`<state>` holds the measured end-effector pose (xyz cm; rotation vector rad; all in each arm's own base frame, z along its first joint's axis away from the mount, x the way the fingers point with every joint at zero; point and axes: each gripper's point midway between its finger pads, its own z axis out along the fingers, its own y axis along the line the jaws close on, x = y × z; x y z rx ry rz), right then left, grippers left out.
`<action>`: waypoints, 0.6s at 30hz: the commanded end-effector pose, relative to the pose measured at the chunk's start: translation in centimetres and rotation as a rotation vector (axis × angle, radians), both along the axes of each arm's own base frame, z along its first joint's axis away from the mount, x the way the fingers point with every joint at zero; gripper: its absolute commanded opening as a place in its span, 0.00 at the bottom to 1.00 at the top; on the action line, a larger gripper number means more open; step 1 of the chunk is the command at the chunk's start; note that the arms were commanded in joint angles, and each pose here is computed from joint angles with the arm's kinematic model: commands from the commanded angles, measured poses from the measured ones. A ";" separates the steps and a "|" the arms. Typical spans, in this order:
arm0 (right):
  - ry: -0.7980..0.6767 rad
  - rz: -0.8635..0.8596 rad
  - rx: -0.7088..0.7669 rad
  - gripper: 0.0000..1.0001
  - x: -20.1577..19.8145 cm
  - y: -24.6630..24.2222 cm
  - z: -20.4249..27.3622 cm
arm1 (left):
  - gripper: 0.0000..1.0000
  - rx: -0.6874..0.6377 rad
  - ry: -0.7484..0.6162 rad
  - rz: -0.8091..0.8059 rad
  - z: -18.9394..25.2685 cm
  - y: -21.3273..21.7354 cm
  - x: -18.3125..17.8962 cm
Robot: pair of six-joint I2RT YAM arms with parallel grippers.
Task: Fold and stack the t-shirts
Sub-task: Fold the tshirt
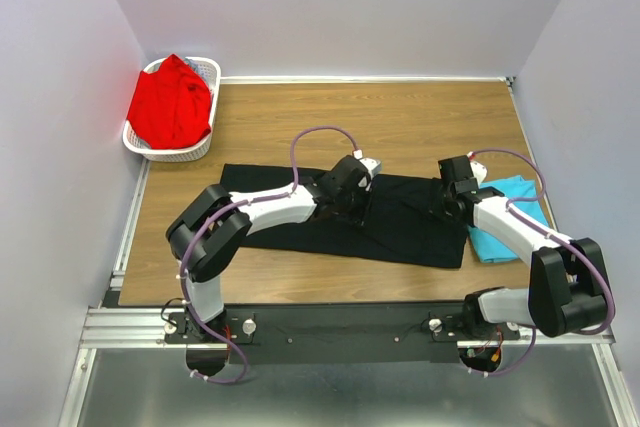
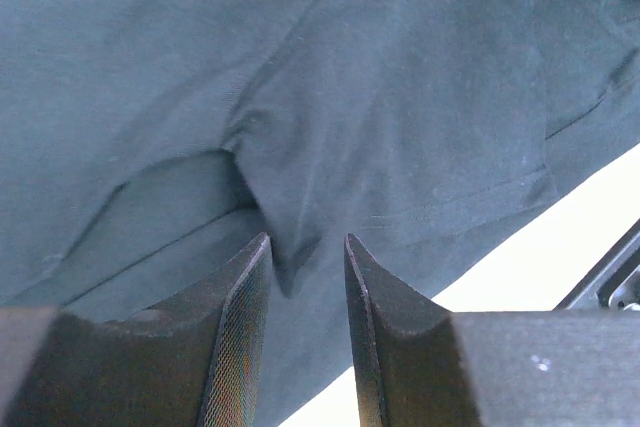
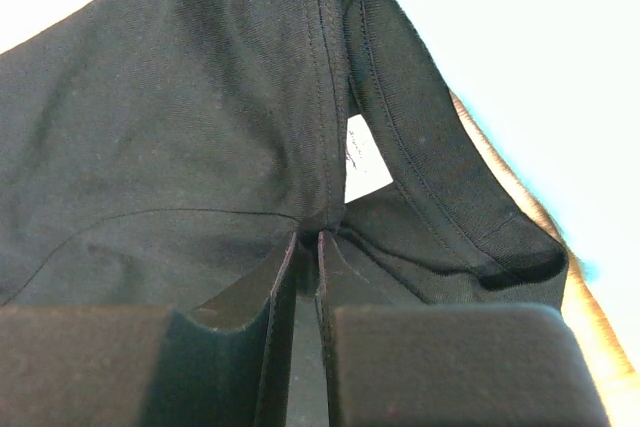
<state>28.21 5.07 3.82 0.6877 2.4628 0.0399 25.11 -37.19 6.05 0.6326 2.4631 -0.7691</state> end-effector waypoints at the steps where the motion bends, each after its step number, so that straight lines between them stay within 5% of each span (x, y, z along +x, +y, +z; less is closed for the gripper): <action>1: -0.034 -0.008 -0.010 0.20 0.8 -0.3 1.3 | 0.40 -0.006 -0.008 -0.011 0.2 -1.0 -0.2; 9: -0.043 -0.023 -0.045 0.17 1.2 -1.1 1.6 | 0.00 -0.047 0.000 -0.034 1.5 -1.4 -0.8; 18: -0.050 -0.033 -0.062 0.11 1.4 -1.6 2.2 | 0.00 -0.119 0.018 -0.091 3.4 -1.8 -2.1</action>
